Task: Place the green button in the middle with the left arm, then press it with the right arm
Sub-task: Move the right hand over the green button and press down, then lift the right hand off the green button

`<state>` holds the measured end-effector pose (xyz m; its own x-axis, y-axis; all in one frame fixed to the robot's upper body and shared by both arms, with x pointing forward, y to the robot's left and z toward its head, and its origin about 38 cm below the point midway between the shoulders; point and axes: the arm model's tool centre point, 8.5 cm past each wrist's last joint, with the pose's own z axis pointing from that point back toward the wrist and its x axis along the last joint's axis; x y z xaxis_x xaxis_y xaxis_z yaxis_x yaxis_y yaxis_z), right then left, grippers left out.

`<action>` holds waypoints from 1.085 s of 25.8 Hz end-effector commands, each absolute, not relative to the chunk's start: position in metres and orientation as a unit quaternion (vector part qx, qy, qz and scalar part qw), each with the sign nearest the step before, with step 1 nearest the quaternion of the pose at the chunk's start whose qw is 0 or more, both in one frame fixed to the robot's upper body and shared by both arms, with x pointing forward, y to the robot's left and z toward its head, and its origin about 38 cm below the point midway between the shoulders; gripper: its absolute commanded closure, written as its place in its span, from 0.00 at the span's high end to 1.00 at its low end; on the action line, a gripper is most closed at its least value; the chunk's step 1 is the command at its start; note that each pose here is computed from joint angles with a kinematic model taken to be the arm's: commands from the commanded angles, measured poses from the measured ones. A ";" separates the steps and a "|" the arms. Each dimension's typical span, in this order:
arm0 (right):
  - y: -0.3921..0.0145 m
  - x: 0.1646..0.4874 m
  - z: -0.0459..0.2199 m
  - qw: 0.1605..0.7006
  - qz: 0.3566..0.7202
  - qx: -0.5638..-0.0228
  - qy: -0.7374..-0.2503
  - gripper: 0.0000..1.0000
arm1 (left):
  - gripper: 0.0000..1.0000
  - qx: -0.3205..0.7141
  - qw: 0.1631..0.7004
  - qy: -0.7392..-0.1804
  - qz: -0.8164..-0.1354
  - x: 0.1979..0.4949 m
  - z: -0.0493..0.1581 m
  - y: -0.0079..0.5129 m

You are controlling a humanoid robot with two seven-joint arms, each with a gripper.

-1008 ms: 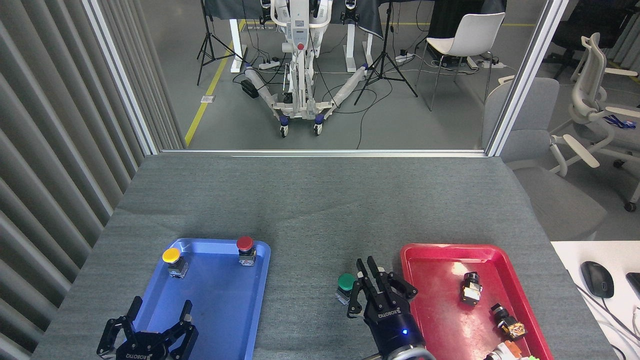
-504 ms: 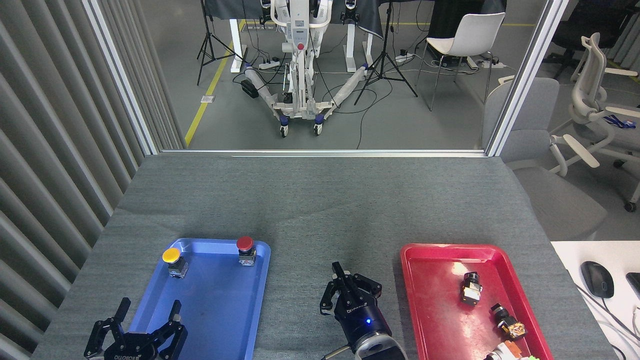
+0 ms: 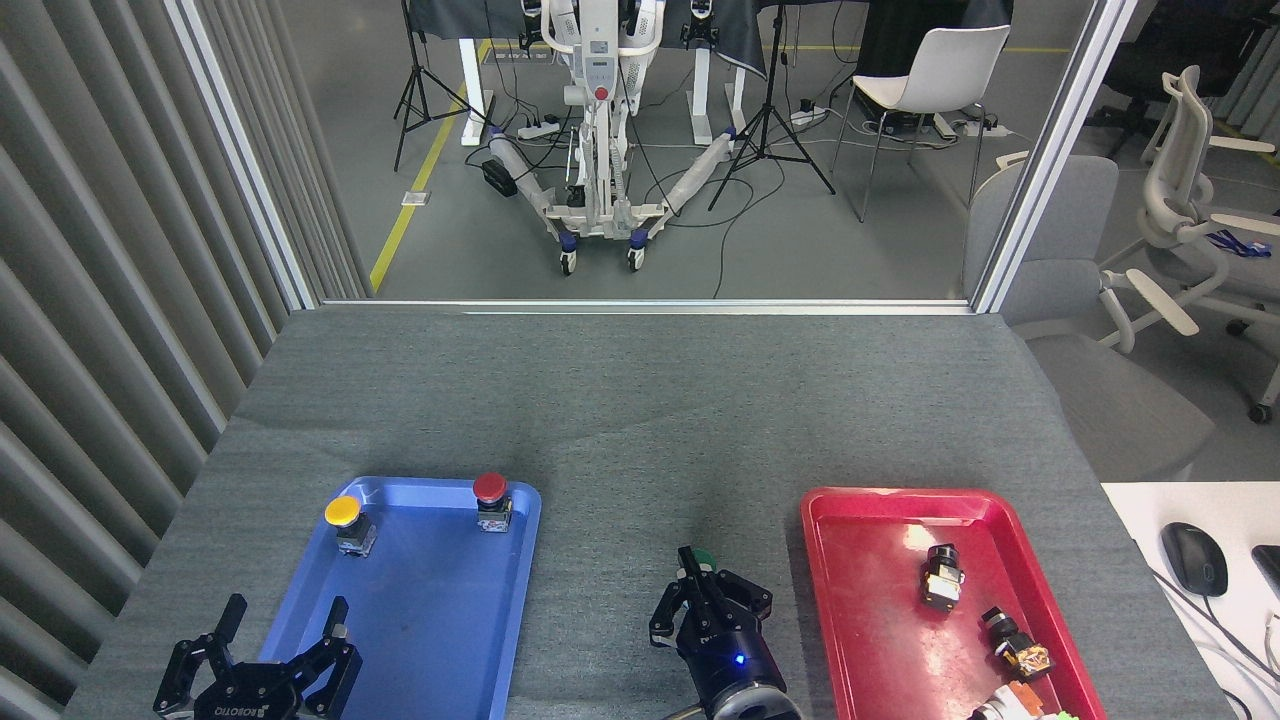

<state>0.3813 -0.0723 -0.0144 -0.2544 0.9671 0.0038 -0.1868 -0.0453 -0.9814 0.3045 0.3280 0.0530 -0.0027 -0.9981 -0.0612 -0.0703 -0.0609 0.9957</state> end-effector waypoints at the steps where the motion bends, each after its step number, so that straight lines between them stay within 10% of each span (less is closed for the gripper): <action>1: -0.070 0.381 -0.015 0.477 0.612 -0.384 -0.501 0.01 | 1.00 0.528 0.469 -0.504 -0.498 0.305 0.052 0.328; 9: -0.067 0.398 0.030 0.508 0.512 -0.436 -0.538 0.31 | 1.00 0.519 0.481 -0.513 -0.486 0.305 0.051 0.330; 13: -0.074 0.407 0.039 0.509 0.499 -0.447 -0.539 1.00 | 1.00 0.513 0.484 -0.517 -0.485 0.305 0.049 0.330; 19: -0.130 0.411 0.051 0.515 0.465 -0.492 -0.525 1.00 | 1.00 0.505 0.479 -0.524 -0.491 0.305 0.049 0.327; 28: -0.202 0.369 0.026 0.479 0.510 -0.516 -0.495 1.00 | 1.00 0.500 0.470 -0.535 -0.493 0.308 0.051 0.325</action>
<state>0.3829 -0.1837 0.0320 -0.0116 0.9995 -0.0307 0.0312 -0.0303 -0.9991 0.3069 0.3250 0.0505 -0.0536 -0.9985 0.0091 -0.0690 0.0128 0.9975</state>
